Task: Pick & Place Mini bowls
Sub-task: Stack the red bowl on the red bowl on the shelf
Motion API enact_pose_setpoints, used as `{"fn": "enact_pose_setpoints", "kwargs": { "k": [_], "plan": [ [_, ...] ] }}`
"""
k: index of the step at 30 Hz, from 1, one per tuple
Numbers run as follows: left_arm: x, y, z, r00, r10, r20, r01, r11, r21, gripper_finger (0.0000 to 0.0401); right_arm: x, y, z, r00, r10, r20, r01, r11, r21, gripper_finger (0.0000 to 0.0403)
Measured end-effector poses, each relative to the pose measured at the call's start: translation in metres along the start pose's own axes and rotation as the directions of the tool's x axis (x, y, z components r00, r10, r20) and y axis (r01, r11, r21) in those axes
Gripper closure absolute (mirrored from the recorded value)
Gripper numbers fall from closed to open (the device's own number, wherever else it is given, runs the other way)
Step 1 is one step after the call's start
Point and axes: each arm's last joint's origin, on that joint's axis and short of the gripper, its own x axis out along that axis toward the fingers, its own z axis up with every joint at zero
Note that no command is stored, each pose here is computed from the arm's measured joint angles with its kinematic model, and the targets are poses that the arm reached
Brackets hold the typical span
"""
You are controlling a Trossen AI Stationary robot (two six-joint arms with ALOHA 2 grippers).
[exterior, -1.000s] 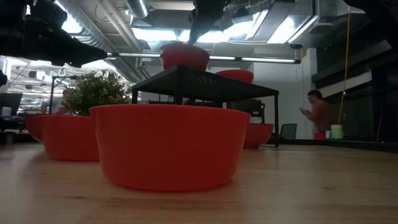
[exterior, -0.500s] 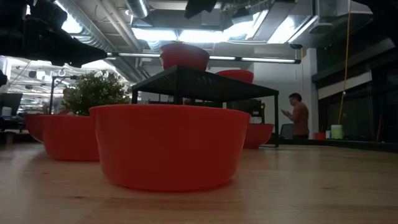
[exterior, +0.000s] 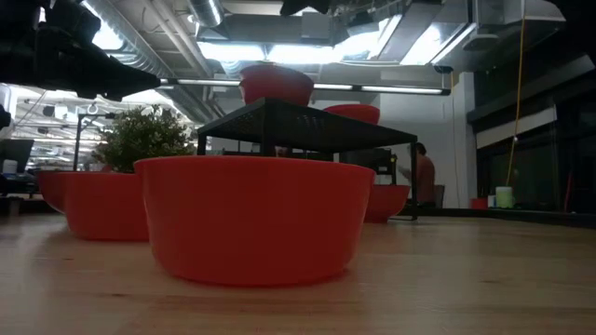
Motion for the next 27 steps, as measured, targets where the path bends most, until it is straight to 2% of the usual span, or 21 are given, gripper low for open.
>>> {"fn": "enact_pose_setpoints", "kwargs": {
  "k": [3,11,18,27],
  "plan": [
    [0.0,0.0,0.0,1.0,0.0,0.0,0.0,1.0,0.0,0.0313,0.0,0.002,-0.004,0.999,0.016,-0.037,-0.013,0.996,0.089,0.0257],
    [0.0,0.0,0.0,1.0,0.0,0.0,0.0,1.0,0.0,0.0313,-0.001,0.014,-0.008,0.991,0.103,-0.083,-0.088,0.981,0.176,0.0257],
    [0.0,0.0,0.0,1.0,0.0,0.0,0.0,1.0,0.0,0.0313,-0.003,0.046,-0.01,0.985,0.147,-0.088,-0.133,0.98,0.146,0.0257],
    [0.0,0.0,0.0,1.0,0.0,0.0,0.0,1.0,0.0,0.0313,-0.012,0.106,-0.017,0.97,0.23,-0.076,-0.219,0.967,0.127,0.0257]
  ]
}}
